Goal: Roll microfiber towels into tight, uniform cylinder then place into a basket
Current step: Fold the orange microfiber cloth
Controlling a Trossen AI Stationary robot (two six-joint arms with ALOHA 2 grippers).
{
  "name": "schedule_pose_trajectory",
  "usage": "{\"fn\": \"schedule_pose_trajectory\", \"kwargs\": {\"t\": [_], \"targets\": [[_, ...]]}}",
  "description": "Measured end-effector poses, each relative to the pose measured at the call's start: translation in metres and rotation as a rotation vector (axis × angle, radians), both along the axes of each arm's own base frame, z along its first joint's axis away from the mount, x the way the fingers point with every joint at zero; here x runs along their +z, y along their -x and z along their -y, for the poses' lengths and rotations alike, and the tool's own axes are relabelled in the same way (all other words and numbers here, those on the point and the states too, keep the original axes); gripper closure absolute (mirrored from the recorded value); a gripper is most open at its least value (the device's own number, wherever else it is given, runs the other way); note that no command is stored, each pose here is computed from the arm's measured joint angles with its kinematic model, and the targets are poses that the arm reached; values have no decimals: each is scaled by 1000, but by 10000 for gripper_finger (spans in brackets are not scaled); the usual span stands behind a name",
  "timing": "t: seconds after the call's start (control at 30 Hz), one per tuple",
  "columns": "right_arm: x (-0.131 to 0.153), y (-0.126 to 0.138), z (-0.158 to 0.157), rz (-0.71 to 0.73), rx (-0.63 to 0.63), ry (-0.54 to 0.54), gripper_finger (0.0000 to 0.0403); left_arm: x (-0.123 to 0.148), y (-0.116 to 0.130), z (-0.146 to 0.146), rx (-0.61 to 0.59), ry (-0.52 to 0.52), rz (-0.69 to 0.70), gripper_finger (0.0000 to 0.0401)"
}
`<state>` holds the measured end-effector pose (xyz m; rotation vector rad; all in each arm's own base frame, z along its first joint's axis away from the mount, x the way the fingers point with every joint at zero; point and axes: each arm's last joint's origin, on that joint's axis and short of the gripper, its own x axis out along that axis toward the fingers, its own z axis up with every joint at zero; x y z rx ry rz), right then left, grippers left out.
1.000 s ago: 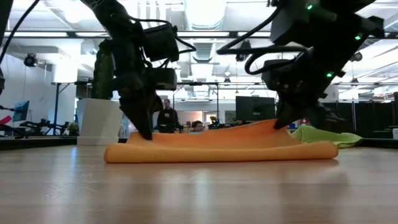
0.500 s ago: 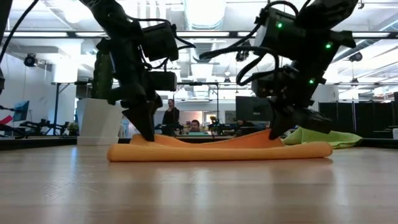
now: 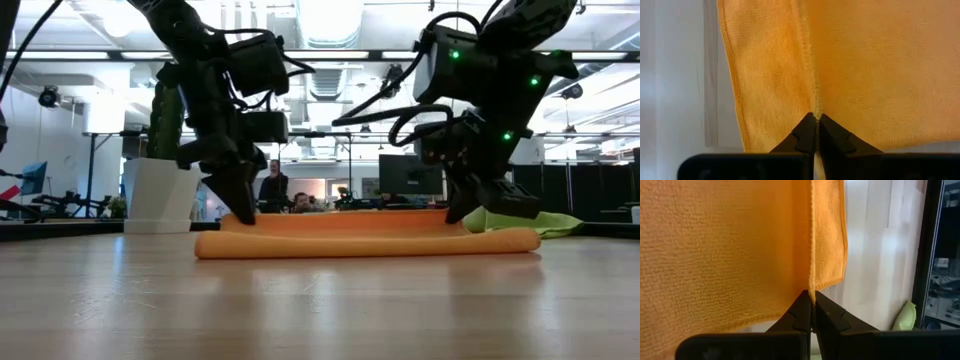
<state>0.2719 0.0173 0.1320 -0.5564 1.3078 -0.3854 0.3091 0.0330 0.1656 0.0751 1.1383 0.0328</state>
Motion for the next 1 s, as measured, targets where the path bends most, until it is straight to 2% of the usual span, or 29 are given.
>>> {"fn": "schedule_pose_trajectory", "kwargs": {"t": [0.47,0.57,0.77,1.0], "targets": [[-1,-1,0,26,-7,-3,388,-7,-7,-2,19,-45,32,399],[-1,-2,0,54,-25,-11,370,-7,-7,-3,28,-70,30,391],[-3,0,1,60,-47,-16,314,-6,-6,-5,62,-145,23,343],[-6,5,2,54,-76,24,272,-7,-3,-4,60,-147,-16,304]]}}
